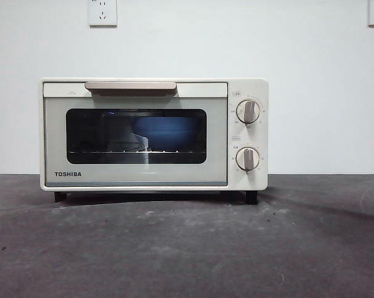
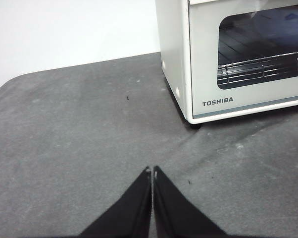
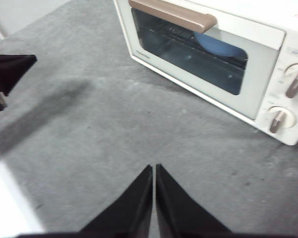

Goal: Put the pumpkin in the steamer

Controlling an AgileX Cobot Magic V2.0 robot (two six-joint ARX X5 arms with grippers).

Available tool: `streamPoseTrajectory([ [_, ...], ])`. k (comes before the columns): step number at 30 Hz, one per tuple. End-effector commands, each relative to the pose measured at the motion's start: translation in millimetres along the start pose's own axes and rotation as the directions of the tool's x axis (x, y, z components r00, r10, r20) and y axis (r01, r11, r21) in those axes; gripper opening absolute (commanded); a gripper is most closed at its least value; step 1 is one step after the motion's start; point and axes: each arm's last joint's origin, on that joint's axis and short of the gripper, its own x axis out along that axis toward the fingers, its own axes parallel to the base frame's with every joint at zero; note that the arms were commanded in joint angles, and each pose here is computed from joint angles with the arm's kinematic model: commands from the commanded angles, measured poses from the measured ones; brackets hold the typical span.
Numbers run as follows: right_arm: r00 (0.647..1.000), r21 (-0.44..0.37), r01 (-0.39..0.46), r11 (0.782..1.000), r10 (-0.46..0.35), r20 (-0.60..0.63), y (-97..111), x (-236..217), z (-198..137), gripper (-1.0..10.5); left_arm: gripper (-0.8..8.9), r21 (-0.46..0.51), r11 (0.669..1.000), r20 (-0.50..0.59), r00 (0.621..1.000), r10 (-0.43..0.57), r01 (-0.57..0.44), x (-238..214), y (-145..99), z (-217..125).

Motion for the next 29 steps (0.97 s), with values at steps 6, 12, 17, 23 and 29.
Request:
streamPoseTrajectory([
  [6,0.96,-0.041,0.209,0.977,-0.197,0.199,-22.6,-24.4,13.0,0.1,0.18,-0.002,1.0,-0.027,1.0,0.0,0.0,1.9,-0.9,-7.3],
  [12,0.825,0.058,0.429,0.902,-0.417,0.382,-54.4,-49.5,-2.0,0.1,0.18,-0.002,1.0,-0.027,1.0,0.0,0.0,1.9,-0.9,-7.3],
  [17,0.666,0.122,0.581,0.804,-0.557,0.497,-73.5,-57.4,-40.0,0.1,0.18,-0.002,1.0,-0.027,1.0,0.0,0.0,1.9,-0.9,-7.3],
  [23,0.517,0.203,0.692,0.693,-0.671,0.531,-92.2,-50.5,-93.9,0.1,0.18,-0.002,1.0,-0.027,1.0,0.0,0.0,1.9,-0.9,-7.3],
  [29,0.469,0.229,0.722,0.653,-0.706,0.531,-98.8,-38.0,-134.9,0.1,0.18,-0.002,1.0,-0.027,1.0,0.0,0.0,1.9,-0.9,-7.3],
])
